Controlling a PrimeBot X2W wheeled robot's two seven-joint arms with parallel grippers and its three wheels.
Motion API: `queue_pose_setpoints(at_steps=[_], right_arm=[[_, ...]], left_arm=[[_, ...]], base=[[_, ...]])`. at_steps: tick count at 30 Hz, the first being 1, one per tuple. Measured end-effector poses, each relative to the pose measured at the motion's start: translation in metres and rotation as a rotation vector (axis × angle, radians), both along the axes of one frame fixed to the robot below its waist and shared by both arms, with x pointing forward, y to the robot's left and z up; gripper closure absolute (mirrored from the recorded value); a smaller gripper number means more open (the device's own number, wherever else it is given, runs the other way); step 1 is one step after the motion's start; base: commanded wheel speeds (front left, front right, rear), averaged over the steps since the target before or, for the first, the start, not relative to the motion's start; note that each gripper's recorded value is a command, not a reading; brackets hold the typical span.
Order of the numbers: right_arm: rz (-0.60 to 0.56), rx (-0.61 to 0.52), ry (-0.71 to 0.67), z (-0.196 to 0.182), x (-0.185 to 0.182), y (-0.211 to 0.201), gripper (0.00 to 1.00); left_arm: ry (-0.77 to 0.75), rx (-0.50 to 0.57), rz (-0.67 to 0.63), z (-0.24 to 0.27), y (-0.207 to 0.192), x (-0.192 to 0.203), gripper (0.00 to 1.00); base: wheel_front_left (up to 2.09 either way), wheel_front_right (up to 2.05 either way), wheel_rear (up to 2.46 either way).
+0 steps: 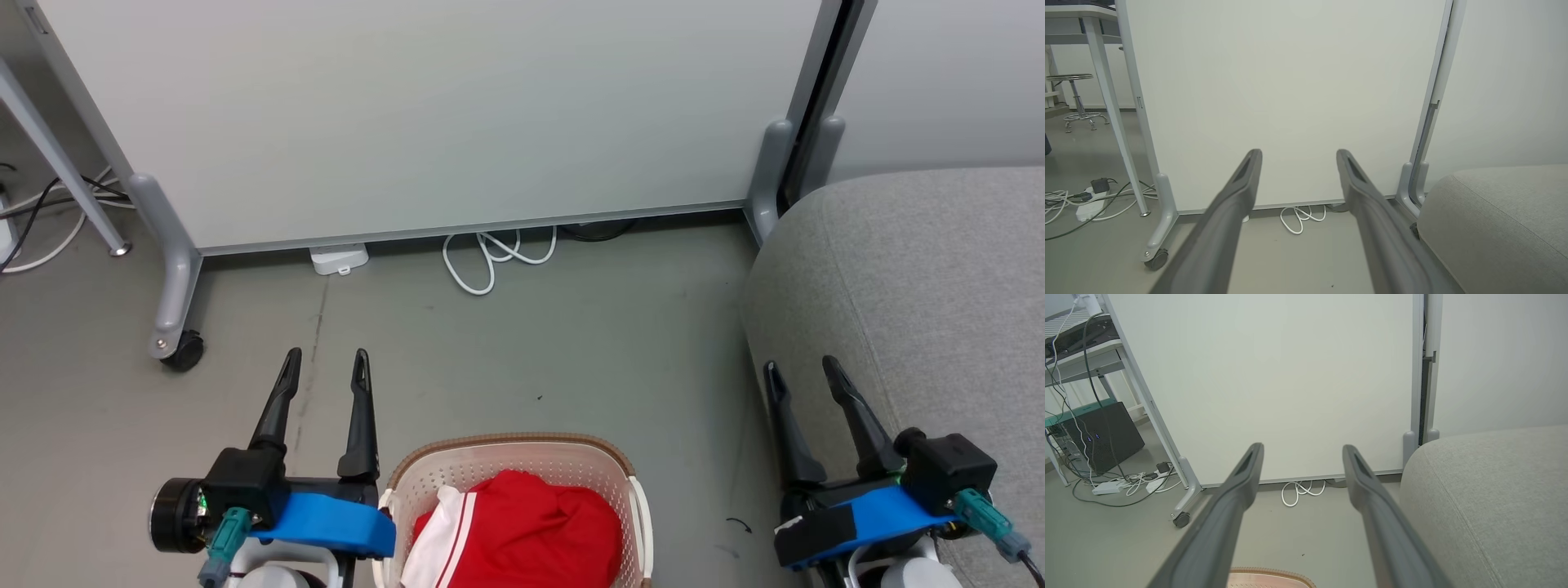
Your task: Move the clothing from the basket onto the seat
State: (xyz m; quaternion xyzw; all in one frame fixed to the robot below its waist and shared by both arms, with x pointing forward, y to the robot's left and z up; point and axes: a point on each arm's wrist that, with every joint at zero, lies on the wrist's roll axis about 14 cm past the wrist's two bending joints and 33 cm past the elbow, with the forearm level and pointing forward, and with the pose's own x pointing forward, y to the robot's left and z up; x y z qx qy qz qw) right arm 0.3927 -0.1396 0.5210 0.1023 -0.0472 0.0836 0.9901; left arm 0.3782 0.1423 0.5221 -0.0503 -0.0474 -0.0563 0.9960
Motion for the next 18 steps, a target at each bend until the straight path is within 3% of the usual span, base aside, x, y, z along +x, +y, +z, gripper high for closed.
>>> queue_pose_setpoints(at_steps=[18], right_arm=[[0.032,-0.120,-0.031,-0.0005,-0.0001,0.0098,0.00]], left_arm=[[-0.048,0.122,-0.023,0.0041,-0.0081,-0.0016,0.00]], base=[[0.00,0.00,0.00]])
